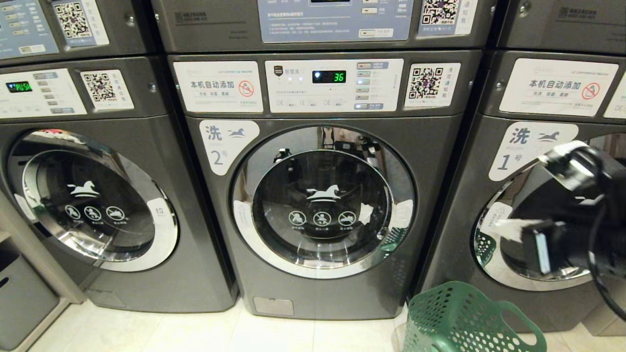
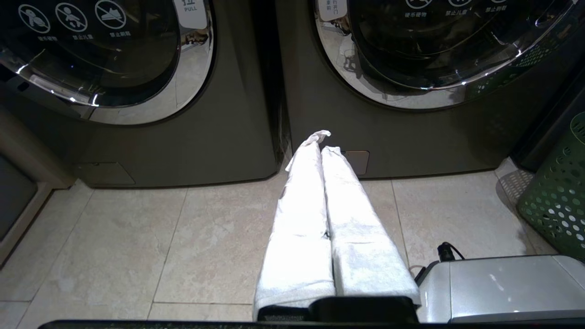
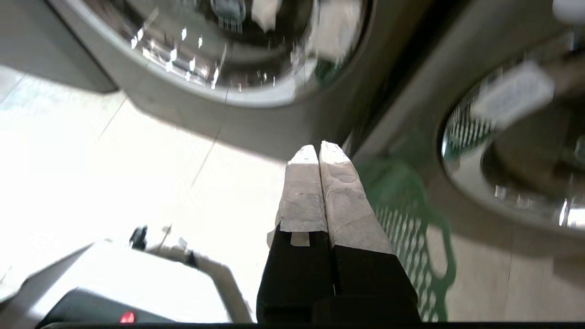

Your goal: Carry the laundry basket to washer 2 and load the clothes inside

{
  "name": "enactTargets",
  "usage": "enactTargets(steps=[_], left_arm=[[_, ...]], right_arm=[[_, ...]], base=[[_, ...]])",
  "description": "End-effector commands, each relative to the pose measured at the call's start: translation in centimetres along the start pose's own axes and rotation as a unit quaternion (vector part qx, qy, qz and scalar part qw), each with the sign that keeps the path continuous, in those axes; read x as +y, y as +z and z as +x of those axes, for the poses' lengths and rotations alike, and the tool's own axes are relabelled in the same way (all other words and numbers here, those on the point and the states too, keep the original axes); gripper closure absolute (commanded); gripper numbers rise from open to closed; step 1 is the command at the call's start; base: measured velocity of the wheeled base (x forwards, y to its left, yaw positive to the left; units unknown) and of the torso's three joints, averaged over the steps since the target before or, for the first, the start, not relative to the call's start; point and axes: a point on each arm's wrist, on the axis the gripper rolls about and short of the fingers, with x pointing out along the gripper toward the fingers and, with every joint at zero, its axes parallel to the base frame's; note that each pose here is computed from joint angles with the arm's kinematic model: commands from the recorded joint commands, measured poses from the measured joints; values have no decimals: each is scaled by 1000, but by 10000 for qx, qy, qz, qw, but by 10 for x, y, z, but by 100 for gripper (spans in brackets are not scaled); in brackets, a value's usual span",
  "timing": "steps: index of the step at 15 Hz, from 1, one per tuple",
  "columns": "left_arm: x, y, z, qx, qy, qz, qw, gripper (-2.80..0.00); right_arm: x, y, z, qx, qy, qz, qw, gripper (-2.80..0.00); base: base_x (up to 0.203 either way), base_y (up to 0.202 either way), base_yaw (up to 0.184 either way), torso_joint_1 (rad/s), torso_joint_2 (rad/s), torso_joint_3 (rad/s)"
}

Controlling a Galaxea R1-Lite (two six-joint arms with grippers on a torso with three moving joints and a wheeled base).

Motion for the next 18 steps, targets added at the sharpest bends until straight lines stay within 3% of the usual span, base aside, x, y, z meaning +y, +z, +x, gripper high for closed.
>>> enactTargets(steps=[1, 4, 7, 10, 15, 18], left_arm=[[0, 0, 0, 5, 1, 2, 10000, 0], [0, 0, 0, 5, 1, 2, 10000, 0], [0, 0, 0, 10, 0, 1, 10000, 0], [0, 0, 0, 10, 0, -1, 10000, 0], [0, 0, 0, 10, 0, 0, 10000, 0], [0, 0, 0, 7, 0, -6, 10000, 0]], right_arm=[[-13, -40, -58, -504, 33, 208, 9985, 0], [-23, -115, -82, -574, 63, 618, 9964, 0], [-11, -174, -98, -1132, 68, 155, 9934, 0], [-2, -200, -101, -1408, 275, -321, 9891, 0], [-5, -208, -106, -1474, 116, -583, 9873, 0], [-1, -219, -119, -2292, -297, -615, 9710, 0]], base=[[0, 0, 0, 0, 0, 0], [0, 0, 0, 0, 0, 0], [0, 0, 0, 0, 0, 0], [0, 0, 0, 0, 0, 0], [0, 0, 0, 0, 0, 0], [0, 0, 0, 0, 0, 0]])
